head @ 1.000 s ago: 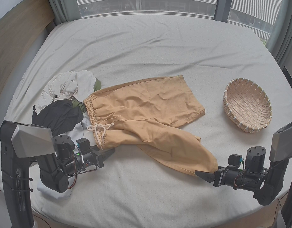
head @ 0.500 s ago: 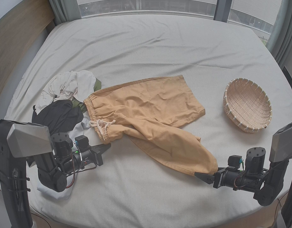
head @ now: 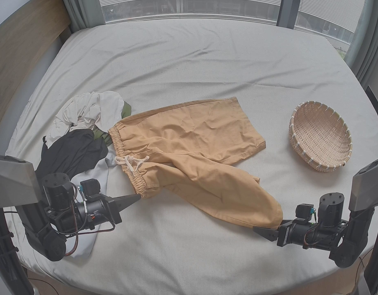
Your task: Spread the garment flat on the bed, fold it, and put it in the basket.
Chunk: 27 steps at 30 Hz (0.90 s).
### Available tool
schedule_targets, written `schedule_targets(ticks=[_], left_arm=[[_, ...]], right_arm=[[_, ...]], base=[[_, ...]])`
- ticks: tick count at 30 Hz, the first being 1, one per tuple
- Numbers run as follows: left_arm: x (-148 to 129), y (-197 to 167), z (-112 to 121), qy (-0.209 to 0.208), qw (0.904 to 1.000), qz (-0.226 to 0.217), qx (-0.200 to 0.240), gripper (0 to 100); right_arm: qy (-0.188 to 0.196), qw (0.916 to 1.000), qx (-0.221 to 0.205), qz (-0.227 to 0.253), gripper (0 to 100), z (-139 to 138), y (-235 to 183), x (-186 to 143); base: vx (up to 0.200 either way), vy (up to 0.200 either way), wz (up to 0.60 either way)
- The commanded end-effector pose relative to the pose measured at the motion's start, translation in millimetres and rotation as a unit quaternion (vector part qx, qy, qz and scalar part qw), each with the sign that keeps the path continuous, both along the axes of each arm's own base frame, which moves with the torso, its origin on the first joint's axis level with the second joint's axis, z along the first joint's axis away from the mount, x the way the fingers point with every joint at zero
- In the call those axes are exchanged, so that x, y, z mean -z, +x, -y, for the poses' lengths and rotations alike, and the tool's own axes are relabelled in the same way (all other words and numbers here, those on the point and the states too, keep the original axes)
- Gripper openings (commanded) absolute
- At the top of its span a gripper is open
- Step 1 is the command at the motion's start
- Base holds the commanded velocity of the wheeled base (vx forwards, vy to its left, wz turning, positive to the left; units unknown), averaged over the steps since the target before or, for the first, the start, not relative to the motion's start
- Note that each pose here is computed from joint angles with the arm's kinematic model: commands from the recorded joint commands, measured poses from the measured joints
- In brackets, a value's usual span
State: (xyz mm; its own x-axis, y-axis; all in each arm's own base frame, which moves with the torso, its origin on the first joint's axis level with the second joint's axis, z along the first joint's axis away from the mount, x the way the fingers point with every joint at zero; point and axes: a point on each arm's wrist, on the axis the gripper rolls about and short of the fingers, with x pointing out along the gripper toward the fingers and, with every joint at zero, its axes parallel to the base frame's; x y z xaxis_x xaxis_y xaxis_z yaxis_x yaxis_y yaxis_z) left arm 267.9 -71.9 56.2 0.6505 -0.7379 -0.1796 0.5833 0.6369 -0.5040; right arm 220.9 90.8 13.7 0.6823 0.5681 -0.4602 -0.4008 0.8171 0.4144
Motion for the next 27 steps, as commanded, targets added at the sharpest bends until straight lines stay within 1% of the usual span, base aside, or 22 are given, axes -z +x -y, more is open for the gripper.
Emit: schedule_targets(ticks=[1,5,10,11,19,23,24,25,27], left_arm=[[-14.3,-5.8,-1.7,-0.007,0.9998,0.020,-0.001,0],[-12.0,-5.2,-0.3,-0.007,0.9998,0.016,0.002,0],[-9.1,-4.5,-0.2,-0.005,0.9999,0.011,0.001,0],[-7.9,-4.2,-0.1,-0.004,0.9999,0.010,0.000,0],[-3.2,-1.2,-1.7,-0.002,1.0000,0.004,-0.004,0],[-8.1,0.7,-3.1,-0.015,0.9998,0.003,-0.012,0],[-8.1,0.7,-3.1,-0.015,0.9998,0.003,-0.012,0],[-7.8,1.7,-4.2,-0.027,0.9994,-0.012,-0.020,0],[-7.6,2.4,-6.8,-0.032,0.9989,-0.018,-0.028,0]], right_arm=[[-0.002,1.0000,-0.001,-0.005,100,-1.1,2.2,4.1],[-0.006,0.9999,0.000,-0.015,100,-1.5,3.5,10.3],[-0.004,0.9999,0.003,-0.010,100,-0.7,4.7,8.4],[-0.004,1.0000,0.003,-0.008,0,-0.4,4.8,7.7],[-0.002,1.0000,0.006,-0.003,0,1.7,1.4,2.2],[0.003,0.9998,0.004,0.020,0,6.3,-10.2,-15.5],[0.003,0.9998,0.004,0.020,0,6.3,-10.2,-15.5],[0.005,0.9996,0.006,0.027,0,11.1,-20.2,-26.2],[0.003,0.9997,0.007,0.023,0,12.8,-23.0,-27.4]], base=[[0.000,0.000,0.00],[0.000,0.000,0.00],[0.000,0.000,0.00],[0.000,0.000,0.00],[0.000,0.000,0.00],[0.000,0.000,0.00],[0.000,0.000,0.00],[0.000,0.000,0.00],[0.000,0.000,0.00]])
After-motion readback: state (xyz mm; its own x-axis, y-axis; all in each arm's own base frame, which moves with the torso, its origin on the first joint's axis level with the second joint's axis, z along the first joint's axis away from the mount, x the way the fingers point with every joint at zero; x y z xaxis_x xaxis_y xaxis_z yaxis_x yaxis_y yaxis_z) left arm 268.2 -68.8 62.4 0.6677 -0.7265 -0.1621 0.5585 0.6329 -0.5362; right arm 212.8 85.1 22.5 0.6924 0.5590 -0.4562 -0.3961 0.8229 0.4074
